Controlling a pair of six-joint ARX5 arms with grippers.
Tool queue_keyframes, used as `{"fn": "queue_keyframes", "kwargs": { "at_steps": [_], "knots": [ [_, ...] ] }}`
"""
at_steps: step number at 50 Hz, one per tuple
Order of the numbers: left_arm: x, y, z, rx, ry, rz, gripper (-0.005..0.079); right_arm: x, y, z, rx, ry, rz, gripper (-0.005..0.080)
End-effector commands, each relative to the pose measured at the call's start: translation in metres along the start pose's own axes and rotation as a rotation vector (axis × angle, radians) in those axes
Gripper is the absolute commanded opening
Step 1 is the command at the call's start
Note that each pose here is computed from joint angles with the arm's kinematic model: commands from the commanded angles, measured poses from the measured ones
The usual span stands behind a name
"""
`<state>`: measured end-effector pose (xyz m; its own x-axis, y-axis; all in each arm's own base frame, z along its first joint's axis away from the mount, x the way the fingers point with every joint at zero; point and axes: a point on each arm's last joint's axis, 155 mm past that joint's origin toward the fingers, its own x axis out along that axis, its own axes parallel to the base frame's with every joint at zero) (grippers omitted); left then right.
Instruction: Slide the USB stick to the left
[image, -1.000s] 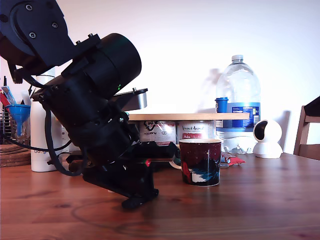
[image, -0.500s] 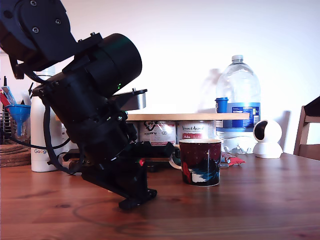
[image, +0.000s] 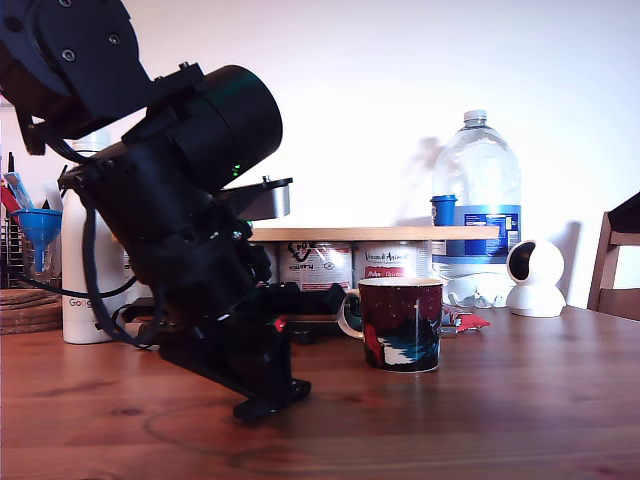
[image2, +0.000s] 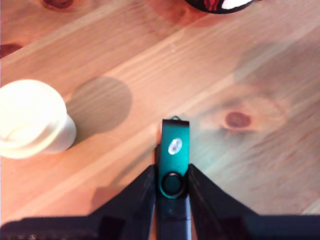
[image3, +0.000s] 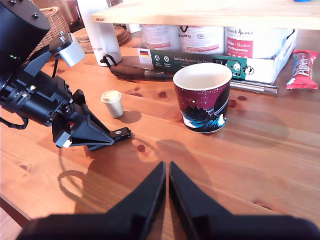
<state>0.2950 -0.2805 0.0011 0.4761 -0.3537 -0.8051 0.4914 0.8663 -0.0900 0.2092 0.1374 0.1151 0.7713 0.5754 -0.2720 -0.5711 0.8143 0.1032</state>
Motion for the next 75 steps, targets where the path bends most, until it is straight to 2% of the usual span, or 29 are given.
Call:
{"fn": "queue_keyframes", "kwargs": {
  "at_steps": [1,13,22,34,59,75],
  "knots": [
    [0.001,0.006,-0.024,-0.001,0.052,0.011,0.0122,0.001,-0.001,-0.001,0.000,0.000,-0.003,-0.0011],
    [0.002,0.012,-0.038,-0.017,0.058,0.024,0.0122,0.001,-0.001,-0.001,0.000,0.000,-0.003,-0.0011],
    [-0.008,0.019,-0.038,-0.039,0.007,0.038,0.0122,0.001,-0.001,-0.001,0.001,0.000,-0.003,-0.0011],
    [-0.024,0.041,-0.037,-0.100,-0.042,0.063,0.0122,0.001,-0.001,-0.001,0.001,-0.001,-0.003,-0.0011],
    [-0.036,0.083,-0.060,-0.179,-0.041,0.145,0.0122,0.001,-0.001,-0.001,0.001,-0.001,-0.003,-0.0011],
    [-0.048,0.120,-0.073,-0.266,-0.059,0.213,0.0122,0.001,-0.001,0.000,0.001,-0.002,-0.002,-0.0011]
  ]
}}
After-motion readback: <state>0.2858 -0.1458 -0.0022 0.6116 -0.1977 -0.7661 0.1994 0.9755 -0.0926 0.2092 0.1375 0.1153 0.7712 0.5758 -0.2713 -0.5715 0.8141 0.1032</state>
